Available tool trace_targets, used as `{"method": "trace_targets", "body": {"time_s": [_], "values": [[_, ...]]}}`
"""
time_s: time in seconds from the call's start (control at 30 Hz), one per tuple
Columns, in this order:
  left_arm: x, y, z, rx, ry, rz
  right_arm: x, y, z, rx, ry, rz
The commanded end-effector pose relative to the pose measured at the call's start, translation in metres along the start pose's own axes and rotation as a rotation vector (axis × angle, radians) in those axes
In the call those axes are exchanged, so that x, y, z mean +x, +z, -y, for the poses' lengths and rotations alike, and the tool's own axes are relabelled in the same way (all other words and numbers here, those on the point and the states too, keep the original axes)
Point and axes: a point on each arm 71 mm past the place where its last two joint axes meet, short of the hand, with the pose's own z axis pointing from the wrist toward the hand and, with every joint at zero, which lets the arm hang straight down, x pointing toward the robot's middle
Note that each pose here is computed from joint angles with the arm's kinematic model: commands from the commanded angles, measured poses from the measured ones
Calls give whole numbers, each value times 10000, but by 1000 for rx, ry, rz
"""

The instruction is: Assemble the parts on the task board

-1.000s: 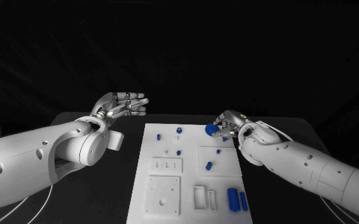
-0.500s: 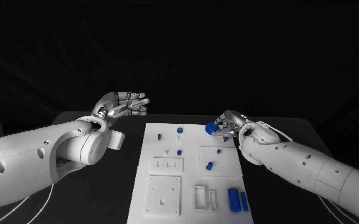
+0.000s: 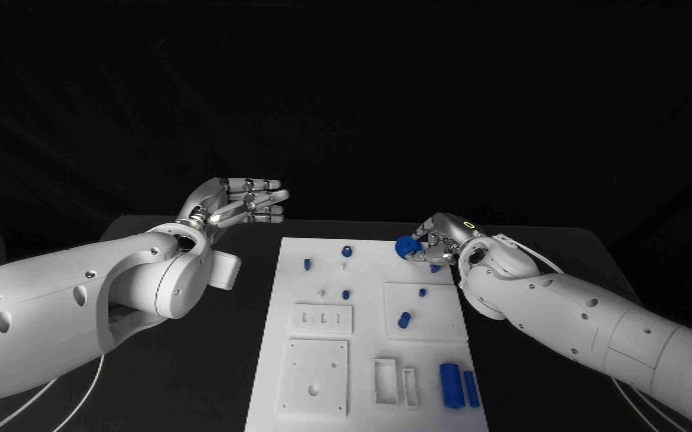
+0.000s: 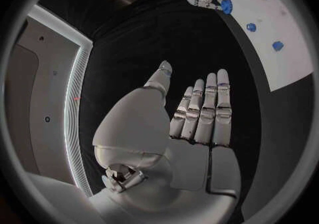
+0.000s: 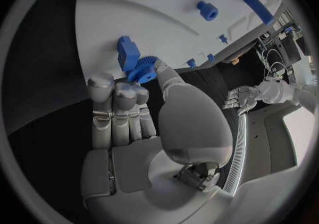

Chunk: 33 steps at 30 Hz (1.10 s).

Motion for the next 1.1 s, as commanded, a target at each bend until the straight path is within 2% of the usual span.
{"method": "trace_targets", "body": {"time_s": [0.03, 0.63, 1.1], "values": [[21, 3, 12, 9, 0, -18, 1, -1, -17, -10, 5, 11], [22, 15, -7, 7, 4, -18, -37, 10, -37, -5, 37, 29], [17, 15, -10, 5, 5, -16, -42, 25, -44, 1, 50, 12]]}}
